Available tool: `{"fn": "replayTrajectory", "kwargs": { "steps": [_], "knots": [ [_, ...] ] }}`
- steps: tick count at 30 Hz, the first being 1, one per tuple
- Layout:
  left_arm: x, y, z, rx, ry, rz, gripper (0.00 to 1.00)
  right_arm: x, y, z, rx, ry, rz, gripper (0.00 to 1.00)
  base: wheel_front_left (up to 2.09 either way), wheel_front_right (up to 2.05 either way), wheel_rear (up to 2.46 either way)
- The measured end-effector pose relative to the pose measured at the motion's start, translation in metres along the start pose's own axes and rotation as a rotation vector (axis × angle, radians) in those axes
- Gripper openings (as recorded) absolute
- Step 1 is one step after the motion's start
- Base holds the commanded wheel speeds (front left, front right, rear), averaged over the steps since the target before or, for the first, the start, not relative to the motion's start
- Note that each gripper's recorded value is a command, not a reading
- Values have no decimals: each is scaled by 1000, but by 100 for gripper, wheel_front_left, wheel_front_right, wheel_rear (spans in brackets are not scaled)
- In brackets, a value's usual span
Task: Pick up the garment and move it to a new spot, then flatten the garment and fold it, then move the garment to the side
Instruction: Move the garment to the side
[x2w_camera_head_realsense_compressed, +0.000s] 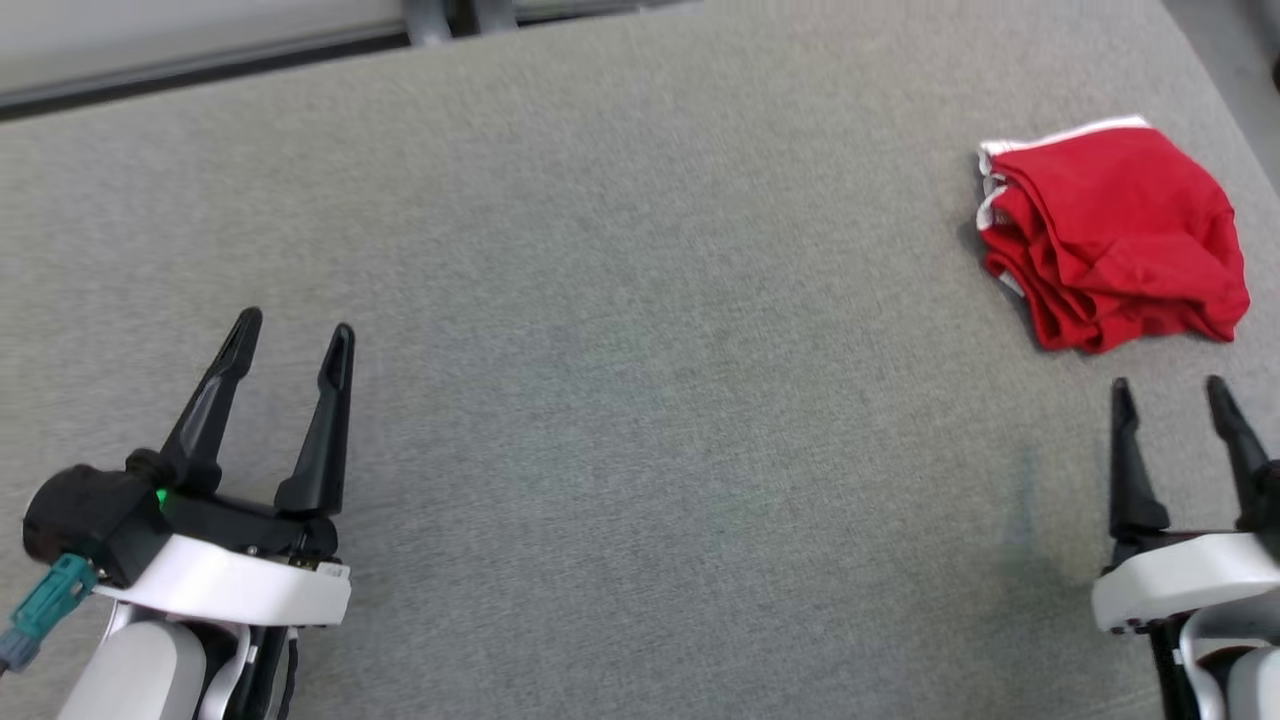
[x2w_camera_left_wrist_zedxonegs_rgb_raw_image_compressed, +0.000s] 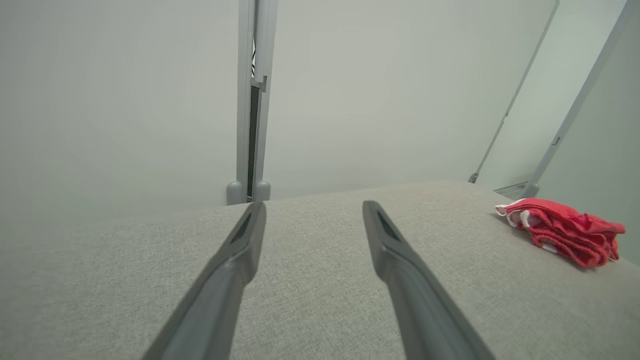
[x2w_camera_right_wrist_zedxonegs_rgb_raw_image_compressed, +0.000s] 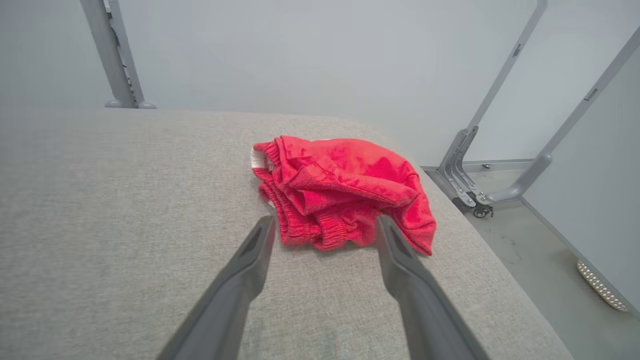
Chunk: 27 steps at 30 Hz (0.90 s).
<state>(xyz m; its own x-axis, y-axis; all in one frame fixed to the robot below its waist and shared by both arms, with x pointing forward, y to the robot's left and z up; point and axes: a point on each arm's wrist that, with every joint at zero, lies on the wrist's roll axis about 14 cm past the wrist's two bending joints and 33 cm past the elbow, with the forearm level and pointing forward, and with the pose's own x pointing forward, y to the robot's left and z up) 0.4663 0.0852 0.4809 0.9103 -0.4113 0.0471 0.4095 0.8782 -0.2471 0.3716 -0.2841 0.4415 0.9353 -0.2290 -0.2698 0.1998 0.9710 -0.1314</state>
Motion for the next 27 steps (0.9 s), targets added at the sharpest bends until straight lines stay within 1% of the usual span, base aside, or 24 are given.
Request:
{"fn": "replayTrajectory", "kwargs": {
  "steps": [7,10,13,19,27],
  "knots": [
    [-41,30,18,33,-20,157,100,-6,61,41,37,-127,173,100,0,0,0],
    [-62,47,26,50,-31,239,100,-9,85,54,59,-160,248,100,0,0,0],
    [-85,62,31,70,-32,312,100,-13,100,63,79,-175,297,100,0,0,0],
    [-124,70,42,90,-49,396,100,-31,115,74,106,-205,355,100,0,0,0],
    [-158,61,47,98,-60,430,100,-60,113,79,126,-230,375,100,0,0,0]
  ]
}}
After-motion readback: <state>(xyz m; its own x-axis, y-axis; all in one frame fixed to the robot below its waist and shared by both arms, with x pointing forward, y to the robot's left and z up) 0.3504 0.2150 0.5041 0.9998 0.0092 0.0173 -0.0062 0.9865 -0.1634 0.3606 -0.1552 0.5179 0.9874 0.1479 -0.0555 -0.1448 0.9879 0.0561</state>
